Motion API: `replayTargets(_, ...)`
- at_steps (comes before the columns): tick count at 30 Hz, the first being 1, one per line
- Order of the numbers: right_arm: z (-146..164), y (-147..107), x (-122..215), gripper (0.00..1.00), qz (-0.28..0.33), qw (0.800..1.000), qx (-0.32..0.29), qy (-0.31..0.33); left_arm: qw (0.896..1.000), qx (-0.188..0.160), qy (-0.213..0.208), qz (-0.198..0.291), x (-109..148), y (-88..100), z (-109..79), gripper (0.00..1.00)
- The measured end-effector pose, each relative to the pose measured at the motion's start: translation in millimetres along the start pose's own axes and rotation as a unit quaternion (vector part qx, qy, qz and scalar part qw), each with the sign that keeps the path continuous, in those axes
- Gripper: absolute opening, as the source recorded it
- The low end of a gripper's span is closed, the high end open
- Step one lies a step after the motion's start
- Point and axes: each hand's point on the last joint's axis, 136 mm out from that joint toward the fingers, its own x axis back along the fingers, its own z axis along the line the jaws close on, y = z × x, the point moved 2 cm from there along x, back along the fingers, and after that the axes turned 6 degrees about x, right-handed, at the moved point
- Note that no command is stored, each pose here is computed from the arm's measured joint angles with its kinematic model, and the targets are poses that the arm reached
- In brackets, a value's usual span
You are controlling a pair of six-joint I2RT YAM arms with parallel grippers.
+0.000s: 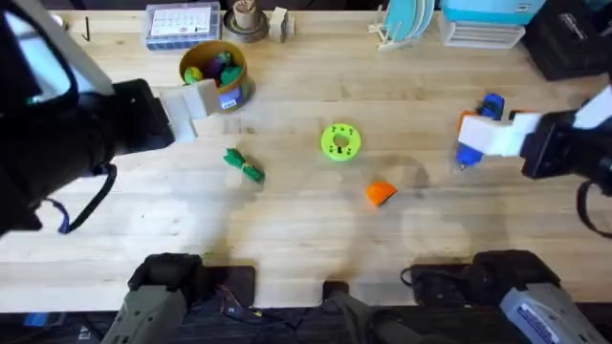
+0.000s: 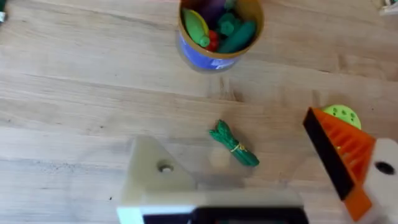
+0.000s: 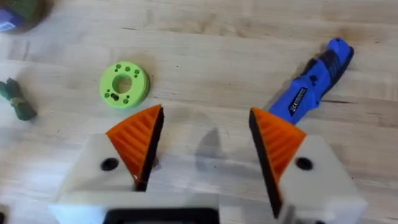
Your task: Pick up the gripper from the table and insert it into the empty holder that is missing its gripper. Then pick up a screw, insert it into the mounting hole, and use the screwdriver to tighten it. Finally, clean up the table by picking up the vegetable and placing it into the bucket.
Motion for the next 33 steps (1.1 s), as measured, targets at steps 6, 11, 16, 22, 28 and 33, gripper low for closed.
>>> replayTargets(6, -1.5, 4.9, -9.7, 0.868, 0.03, 1.0, -0.005, 0.005, 0.998, 0.004, -0.03, 0.062, -16.5, -11.5, -11.0, 0.994)
replayTargets(11, -1.1, 4.4, -10.7, 0.868, 0.033, 0.999, -0.005, 0.007, 0.988, 0.014, -0.09, 0.125, -30.8, -24.6, -30.7, 0.995)
replayTargets(16, -1.9, 10.7, -11.1, 0.868, 0.019, 1.0, -0.002, 0.006, 0.969, 0.055, -0.114, 0.214, -57.1, -44.0, -44.8, 0.995)
replayTargets(22, -2.1, 12.5, -11.1, 0.869, 0.015, 1.0, -0.001, 0.005, 0.957, 0.084, -0.105, 0.256, -91.9, -66.5, -64.6, 0.994)
replayTargets(28, -2.0, 11.7, -11.1, 0.868, 0.017, 1.0, -0.001, 0.005, 0.944, 0.161, -0.073, 0.278, -117.1, -92.6, -69.7, 0.993)
replayTargets(33, -1.9, 11.3, -11.1, 0.869, 0.018, 1.0, -0.002, 0.005, 0.919, 0.21, -0.01, 0.333, -133.4, -129.2, -52.8, 0.862)
